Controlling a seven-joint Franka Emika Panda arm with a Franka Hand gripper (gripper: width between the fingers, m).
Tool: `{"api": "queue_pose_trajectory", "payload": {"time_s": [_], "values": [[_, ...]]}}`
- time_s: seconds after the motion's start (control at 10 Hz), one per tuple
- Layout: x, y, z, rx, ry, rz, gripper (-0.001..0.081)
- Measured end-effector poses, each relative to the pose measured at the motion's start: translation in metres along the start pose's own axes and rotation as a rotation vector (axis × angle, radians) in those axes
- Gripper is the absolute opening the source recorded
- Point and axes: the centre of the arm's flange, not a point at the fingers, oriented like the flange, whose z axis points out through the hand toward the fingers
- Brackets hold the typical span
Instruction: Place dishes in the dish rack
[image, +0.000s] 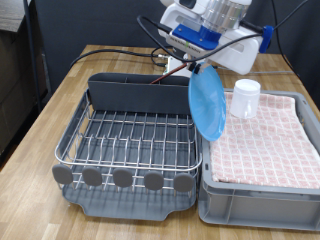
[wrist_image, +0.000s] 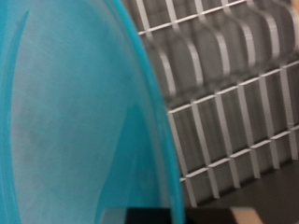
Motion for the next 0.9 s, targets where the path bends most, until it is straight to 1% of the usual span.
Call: {"api": "queue_pose_trajectory", "payload": {"time_s": [0.2, 0.3, 0.4, 0.5, 0.7, 0.9], "values": [[0.021, 0.011, -0.014, -0.045, 0.033, -0.057, 0.0025], [0.033, 0.016, -0.019, -0.053, 0.056, -0.115, 0.0025], [0.045, 0.022, -0.021, -0.045, 0.054, -0.149, 0.0025], [0.051, 0.026, -0.023, -0.038, 0.052, -0.183, 0.0025], [0.050, 0.025, -0.020, -0.044, 0.051, -0.171, 0.0025], [0.055, 0.026, -0.015, -0.028, 0.053, -0.171, 0.0025]]}}
